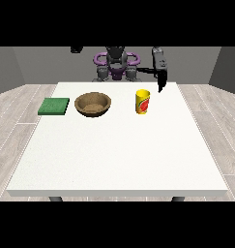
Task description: Pick the cup and pour the ball into the bowl, then pick the bowl and place it on the pad
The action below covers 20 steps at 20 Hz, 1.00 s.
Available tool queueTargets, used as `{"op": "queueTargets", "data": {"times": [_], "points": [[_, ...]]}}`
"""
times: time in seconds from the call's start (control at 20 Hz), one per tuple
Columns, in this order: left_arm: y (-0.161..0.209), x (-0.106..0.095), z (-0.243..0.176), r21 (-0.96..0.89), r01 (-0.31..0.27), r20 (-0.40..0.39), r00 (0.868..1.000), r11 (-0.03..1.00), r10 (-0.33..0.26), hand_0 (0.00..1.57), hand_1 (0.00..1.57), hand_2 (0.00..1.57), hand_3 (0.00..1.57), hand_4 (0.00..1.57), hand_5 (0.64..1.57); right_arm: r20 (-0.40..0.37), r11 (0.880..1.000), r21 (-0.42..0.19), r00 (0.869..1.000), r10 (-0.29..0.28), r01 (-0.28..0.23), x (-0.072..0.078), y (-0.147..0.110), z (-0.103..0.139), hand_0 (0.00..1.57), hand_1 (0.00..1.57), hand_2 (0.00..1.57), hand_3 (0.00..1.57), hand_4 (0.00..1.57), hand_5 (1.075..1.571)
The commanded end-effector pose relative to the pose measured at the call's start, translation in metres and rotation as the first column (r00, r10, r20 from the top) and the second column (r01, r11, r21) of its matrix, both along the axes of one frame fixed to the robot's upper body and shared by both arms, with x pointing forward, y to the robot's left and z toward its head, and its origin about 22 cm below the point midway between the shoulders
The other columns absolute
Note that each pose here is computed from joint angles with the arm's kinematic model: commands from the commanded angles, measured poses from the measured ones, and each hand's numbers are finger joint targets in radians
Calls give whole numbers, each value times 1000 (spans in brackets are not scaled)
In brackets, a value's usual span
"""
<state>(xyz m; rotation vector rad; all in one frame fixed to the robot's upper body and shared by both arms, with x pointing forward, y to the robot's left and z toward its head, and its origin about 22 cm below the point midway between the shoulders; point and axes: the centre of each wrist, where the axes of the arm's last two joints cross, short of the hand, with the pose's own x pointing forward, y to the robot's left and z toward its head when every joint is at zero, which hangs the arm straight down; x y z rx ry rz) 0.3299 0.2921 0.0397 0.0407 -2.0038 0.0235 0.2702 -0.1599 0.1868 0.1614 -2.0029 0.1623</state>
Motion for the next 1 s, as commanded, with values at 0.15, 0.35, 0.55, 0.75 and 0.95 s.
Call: {"op": "queueTargets", "data": {"times": [0.15, 0.35, 0.55, 0.75, 0.95], "points": [[9, 1, -55, 18, -26, -40, 999, 1000, 26, 0, 0, 0, 0, 0, 1425, -5, 1000, -3, 1000, 6, -6, -17, -7, -6, 0, 0, 0, 0, 0, 1568], [3, 15, -54, -7, -11, -62, 998, 1000, 10, 0, 0, 0, 0, 0, 1443, -33, 1000, 28, 999, -1, 2, -5, -35, 17, 0, 0, 0, 0, 0, 1567], [16, 11, -71, -22, -51, -13, 999, 998, 51, 0, 0, 0, 0, 0, 1427, 2, 1000, 21, 1000, 3, -3, -13, -50, 0, 0, 0, 0, 0, 0, 1565], [38, 11, -74, -44, -105, 2, 994, 993, 105, 0, 0, 0, 0, 0, 1426, 59, 999, -9, 997, 51, -50, -25, -68, 12, 0, 0, 0, 0, 0, 1568], [17, 16, -86, -20, -98, -6, 995, 995, 98, 0, 0, 0, 0, 0, 1431, 81, 999, 2, 996, 32, -32, -30, -78, 22, 0, 0, 0, 0, 0, 1567]]}}
